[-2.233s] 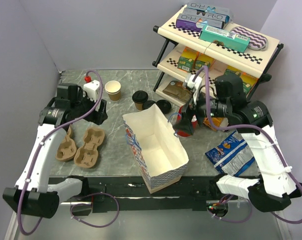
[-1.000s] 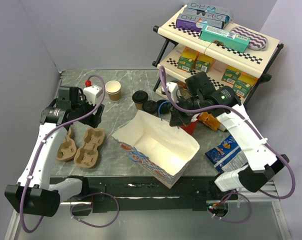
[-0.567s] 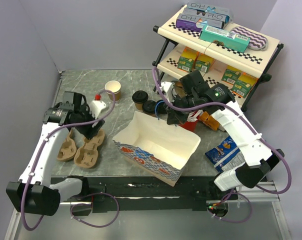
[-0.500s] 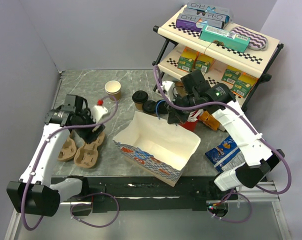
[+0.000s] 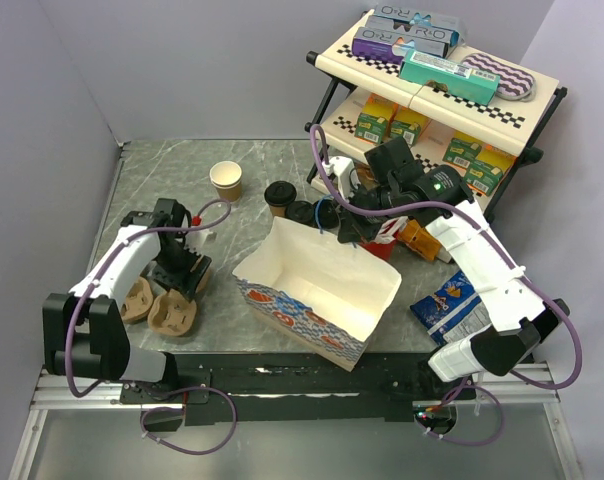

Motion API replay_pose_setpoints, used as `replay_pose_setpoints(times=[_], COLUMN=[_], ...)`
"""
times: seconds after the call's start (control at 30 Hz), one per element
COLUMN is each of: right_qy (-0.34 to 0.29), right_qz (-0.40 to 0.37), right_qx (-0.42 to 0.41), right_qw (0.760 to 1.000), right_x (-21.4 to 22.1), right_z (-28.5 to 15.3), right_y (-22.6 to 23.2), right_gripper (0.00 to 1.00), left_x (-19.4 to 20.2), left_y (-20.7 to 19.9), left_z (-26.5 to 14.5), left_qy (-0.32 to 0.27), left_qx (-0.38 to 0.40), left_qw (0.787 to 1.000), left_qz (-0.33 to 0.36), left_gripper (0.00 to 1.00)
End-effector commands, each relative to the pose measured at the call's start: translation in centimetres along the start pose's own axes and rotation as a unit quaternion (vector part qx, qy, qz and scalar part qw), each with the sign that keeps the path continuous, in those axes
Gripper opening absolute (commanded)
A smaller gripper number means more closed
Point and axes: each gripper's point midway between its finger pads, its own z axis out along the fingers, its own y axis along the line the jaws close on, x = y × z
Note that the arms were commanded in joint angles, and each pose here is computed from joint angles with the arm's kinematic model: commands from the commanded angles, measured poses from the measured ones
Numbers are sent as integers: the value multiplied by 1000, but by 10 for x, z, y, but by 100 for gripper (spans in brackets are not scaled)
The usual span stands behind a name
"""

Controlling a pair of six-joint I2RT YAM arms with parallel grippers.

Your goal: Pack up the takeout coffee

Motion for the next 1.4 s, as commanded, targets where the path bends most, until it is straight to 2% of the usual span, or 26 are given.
replay_pose_setpoints(times=[0.0, 0.47, 0.7, 0.93, 1.37], right_qy=[-18, -20, -22, -21, -23], right_qz=[5, 10, 9, 11, 8], right_qx=[18, 13, 19, 18, 14], right_qw=[1000, 1000, 1000, 1000, 1000], right_x=[-7, -9, -9, -8, -11], right_z=[-9, -6, -6, -4, -2], right_y=[-2, -2, -4, -5, -5], right_gripper=[0, 0, 0, 0, 0], left_x=[-6, -29, -22, -9, -16], left_y=[9, 20, 25, 24, 26], left_z=[2, 20, 28, 32, 41], left_qy=[-16, -44, -20, 3, 5], left_qx=[-37, -55, -66, -70, -67], left_qw=[997, 993, 992, 993, 992], left_qz=[-64, -95, -101, -100, -106], left_gripper=[70, 62, 56, 56, 52])
